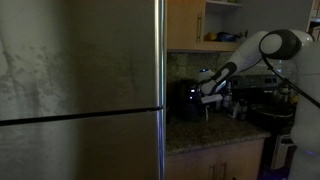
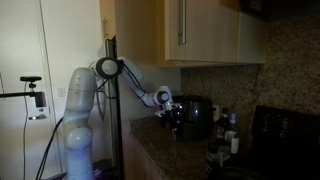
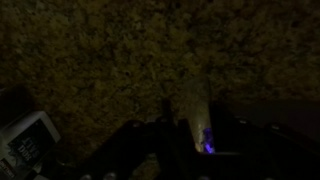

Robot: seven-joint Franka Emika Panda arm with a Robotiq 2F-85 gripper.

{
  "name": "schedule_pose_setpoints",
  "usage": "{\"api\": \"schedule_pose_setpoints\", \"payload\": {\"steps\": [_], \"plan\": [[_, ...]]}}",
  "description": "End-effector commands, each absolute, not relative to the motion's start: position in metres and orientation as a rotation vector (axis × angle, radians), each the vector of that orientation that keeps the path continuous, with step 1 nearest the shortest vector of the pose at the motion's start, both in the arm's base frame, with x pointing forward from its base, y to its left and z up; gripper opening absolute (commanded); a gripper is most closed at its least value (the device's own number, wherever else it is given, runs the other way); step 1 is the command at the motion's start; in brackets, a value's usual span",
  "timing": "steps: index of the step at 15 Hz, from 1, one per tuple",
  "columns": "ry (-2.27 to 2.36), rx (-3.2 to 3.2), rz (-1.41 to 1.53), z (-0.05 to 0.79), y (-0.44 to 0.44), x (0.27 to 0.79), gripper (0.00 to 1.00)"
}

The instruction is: Open the air fryer

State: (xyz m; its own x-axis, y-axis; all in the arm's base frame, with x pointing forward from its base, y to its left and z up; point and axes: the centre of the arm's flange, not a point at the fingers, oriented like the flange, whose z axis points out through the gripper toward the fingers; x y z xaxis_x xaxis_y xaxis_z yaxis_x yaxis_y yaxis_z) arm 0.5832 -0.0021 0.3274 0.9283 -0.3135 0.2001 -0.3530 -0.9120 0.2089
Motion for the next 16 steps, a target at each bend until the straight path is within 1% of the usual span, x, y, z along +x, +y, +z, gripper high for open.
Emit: {"api": "schedule_pose_setpoints", "payload": {"steps": [1,6,7,11,12,13,15,16], "plan": [[-0.485,2.882,0.261,0.319,0.006,0.573,0.13],[-0.473,3.018,0.311,0.311,0.058,0.560,0.13],[-0.466,3.018,0.372,0.313,0.066,0.557,0.13],[-0.519,2.981,0.520,0.320,0.065,0.563,0.13],[-0.530,2.956,0.535,0.324,0.056,0.563,0.63],[-0.538,2.915,0.558,0.329,0.047,0.562,0.64],[-0.523,2.791,0.634,0.344,0.029,0.559,0.79],[-0.508,2.753,0.661,0.350,0.021,0.557,0.88]]}}
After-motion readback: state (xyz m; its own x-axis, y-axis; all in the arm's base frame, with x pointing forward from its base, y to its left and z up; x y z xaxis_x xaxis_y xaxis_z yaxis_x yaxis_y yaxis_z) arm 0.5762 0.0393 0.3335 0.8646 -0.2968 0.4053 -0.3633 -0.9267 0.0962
